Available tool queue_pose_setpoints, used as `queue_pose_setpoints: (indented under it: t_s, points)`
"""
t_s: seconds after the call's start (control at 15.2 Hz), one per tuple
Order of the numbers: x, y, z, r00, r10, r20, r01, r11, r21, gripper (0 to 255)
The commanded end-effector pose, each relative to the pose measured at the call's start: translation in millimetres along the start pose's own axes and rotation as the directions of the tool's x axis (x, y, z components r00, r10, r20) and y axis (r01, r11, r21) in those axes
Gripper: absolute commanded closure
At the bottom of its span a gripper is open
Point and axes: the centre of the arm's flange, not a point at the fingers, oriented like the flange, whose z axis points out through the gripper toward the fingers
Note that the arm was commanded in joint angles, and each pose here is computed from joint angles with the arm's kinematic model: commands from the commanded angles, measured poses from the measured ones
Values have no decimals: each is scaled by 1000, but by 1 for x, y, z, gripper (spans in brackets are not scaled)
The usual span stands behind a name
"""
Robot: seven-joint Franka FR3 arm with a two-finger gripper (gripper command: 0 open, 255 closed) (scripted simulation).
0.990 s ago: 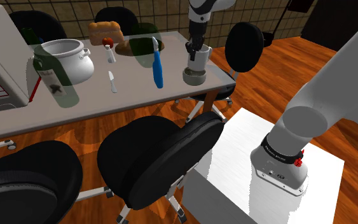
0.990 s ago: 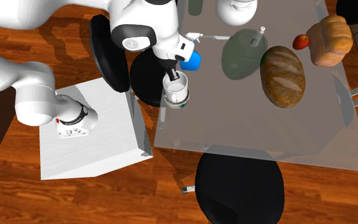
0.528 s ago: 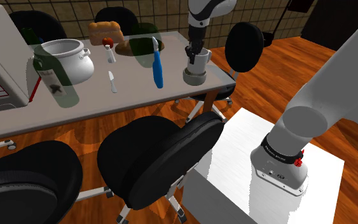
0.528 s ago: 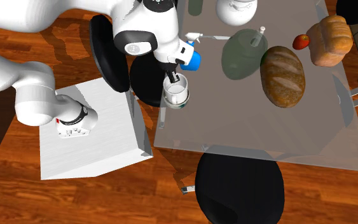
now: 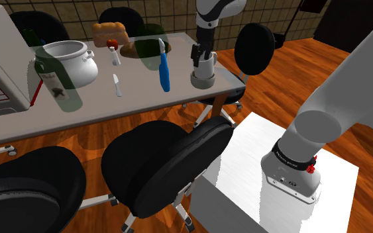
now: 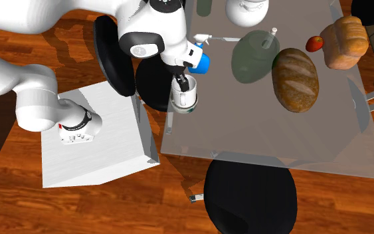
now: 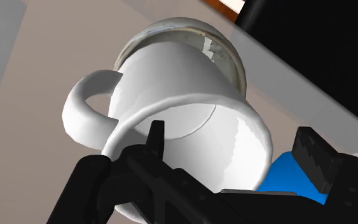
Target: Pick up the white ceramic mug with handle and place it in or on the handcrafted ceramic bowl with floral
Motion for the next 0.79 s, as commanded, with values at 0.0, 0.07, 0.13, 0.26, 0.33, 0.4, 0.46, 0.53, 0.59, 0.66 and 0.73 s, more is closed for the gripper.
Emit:
queue_pose_setpoints:
  t_s: [0.0,0.07,0.13,0.26,0.33,0.4,0.46,0.53,0.59,0.66,0.73]
  points:
    - [0,0,0,1000,0,0,0,1000,0,0]
    - [0,0,-13,1000,0,0,0,1000,0,0]
    - [0,0,-26,1000,0,0,0,1000,0,0]
    - [0,0,-50,1000,0,0,0,1000,0,0]
    - [0,0,-50,1000,0,0,0,1000,0,0]
    - [0,0,-50,1000,0,0,0,1000,0,0]
    - [0,0,-50,1000,0,0,0,1000,0,0]
    - [0,0,-50,1000,0,0,0,1000,0,0]
    - [0,0,-50,1000,0,0,0,1000,0,0]
    - [0,0,-50,1000,0,0,0,1000,0,0]
    - [0,0,-50,1000,0,0,0,1000,0,0]
